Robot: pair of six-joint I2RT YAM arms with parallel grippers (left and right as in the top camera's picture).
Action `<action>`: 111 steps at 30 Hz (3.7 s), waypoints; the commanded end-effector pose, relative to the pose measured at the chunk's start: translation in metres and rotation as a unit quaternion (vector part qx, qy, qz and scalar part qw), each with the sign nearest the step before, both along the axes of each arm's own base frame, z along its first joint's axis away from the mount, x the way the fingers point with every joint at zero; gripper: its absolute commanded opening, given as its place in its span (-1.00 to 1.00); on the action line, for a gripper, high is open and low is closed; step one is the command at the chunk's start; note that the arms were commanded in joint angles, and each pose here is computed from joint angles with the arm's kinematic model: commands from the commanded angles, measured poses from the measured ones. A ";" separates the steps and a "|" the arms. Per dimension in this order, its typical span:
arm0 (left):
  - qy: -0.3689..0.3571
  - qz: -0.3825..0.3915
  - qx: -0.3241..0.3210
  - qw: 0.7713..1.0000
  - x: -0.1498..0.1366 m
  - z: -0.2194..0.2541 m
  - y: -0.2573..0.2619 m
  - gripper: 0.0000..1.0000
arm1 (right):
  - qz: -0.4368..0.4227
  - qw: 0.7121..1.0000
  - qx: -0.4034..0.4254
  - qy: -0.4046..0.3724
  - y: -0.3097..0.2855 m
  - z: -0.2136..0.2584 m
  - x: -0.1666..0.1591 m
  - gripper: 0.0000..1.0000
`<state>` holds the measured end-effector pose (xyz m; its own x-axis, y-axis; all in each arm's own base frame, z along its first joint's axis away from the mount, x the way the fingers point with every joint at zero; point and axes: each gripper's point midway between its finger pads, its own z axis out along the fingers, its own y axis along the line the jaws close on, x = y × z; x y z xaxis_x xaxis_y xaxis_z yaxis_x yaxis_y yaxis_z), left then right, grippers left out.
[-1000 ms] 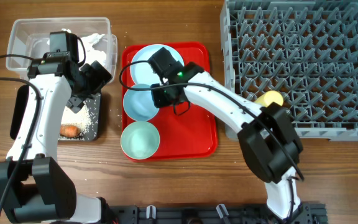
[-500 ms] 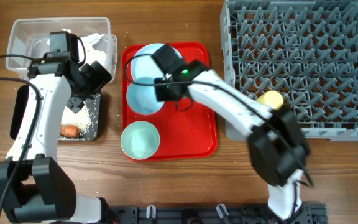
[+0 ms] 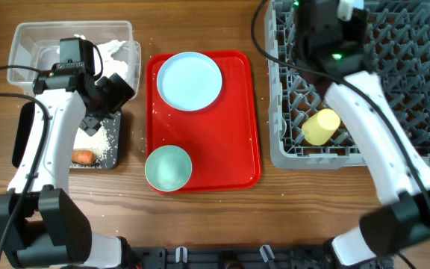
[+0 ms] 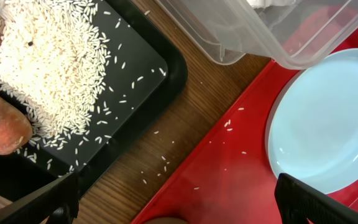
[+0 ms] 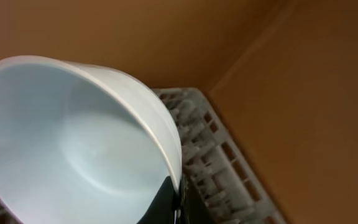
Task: Sort waste into correct bins and load items into the dishwasher rack
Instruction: 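Grasp the light-blue bowl with right gripper and place it in rack, then grasp the pale-green bowl with right gripper and place it in rack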
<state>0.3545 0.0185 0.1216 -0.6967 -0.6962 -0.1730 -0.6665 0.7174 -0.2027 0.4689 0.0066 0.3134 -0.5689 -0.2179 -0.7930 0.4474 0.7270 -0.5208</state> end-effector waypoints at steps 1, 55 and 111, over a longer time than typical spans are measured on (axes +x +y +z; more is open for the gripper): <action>-0.016 0.006 0.007 1.000 0.002 0.011 0.003 0.99 | -0.008 0.987 -0.132 0.094 -0.004 -0.025 0.019 -0.91; -0.016 0.006 0.007 1.000 0.002 0.011 0.003 1.00 | 0.435 0.676 0.435 0.405 0.316 -0.181 -0.160 0.36; -0.016 0.006 0.007 1.000 0.002 0.011 0.003 1.00 | 0.069 0.962 0.247 0.098 0.041 -0.054 -0.102 -0.92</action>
<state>0.3546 0.0185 0.1217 -0.6965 -0.6962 -0.1738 -0.6663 0.7174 -0.2034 0.3620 0.1012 0.2193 -0.8064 0.0578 -0.5886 0.0879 0.9959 -0.0226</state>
